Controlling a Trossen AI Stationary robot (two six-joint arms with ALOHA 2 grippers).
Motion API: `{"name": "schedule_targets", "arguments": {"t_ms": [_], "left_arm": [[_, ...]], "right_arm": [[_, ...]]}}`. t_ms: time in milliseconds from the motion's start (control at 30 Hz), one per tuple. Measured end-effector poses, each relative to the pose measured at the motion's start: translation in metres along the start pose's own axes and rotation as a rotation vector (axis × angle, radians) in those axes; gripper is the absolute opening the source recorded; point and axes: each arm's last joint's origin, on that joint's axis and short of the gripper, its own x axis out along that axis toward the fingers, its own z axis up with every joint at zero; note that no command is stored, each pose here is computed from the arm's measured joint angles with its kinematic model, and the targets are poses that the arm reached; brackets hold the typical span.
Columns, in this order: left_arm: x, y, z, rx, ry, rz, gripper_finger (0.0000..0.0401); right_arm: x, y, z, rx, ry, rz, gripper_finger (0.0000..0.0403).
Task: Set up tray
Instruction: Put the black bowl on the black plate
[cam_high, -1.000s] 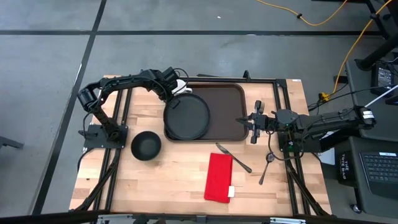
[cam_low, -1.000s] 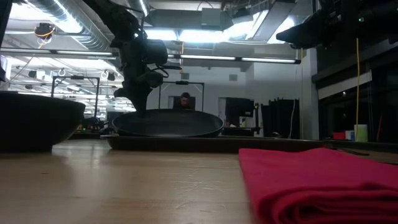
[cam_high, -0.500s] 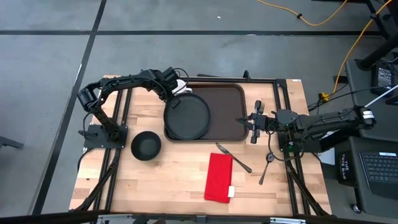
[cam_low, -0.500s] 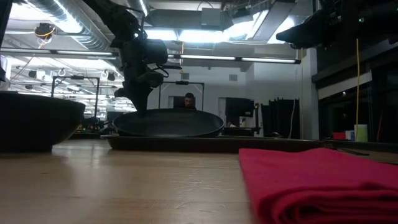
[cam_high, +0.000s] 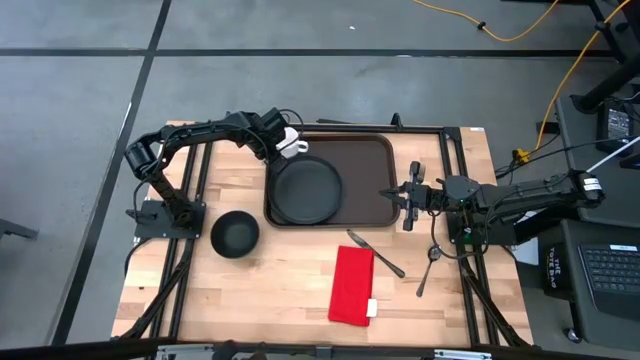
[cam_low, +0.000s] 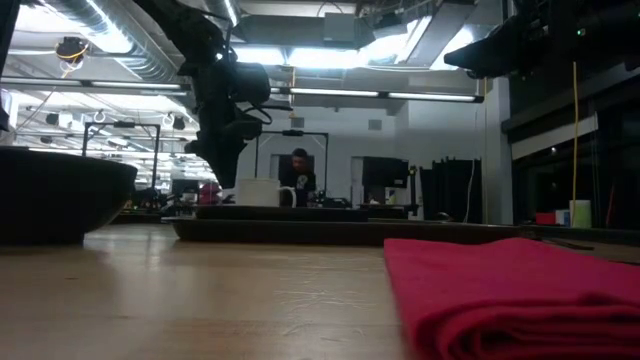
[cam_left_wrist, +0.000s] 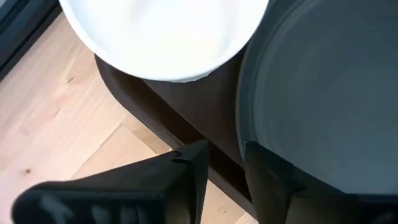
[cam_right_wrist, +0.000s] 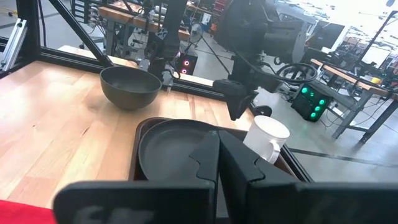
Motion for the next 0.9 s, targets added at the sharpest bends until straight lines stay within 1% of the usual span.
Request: {"name": "schedule_targets", "arguments": {"t_ms": [133,500,600,700,833,900], "left_arm": [[0.0,0.0,0.0,0.049,0.001,0.0,0.0104],[0.0,0.0,-0.001,0.192,0.012,0.002,0.0098],[-0.002,-0.003,-0.005,0.194,0.046,0.004,0.0097],[-0.01,-0.008,-0.013,0.189,0.083,0.009,0.0097],[-0.026,-0.015,-0.024,0.139,0.095,0.055,0.0097],[-0.037,-0.019,-0.029,0.103,0.078,0.051,0.0097]], "right_arm": [[0.0,0.0,0.0,0.0,0.002,0.0,0.0013],[0.0,0.002,-0.007,-0.011,0.067,0.019,0.0013],[0.0,0.002,-0.007,-0.012,0.065,0.019,0.0013],[0.0,0.002,-0.007,-0.014,0.066,0.019,0.0013],[0.0,0.002,-0.006,-0.013,0.059,0.017,0.0013],[0.0,0.001,-0.005,-0.012,0.053,0.016,0.0013]]}}
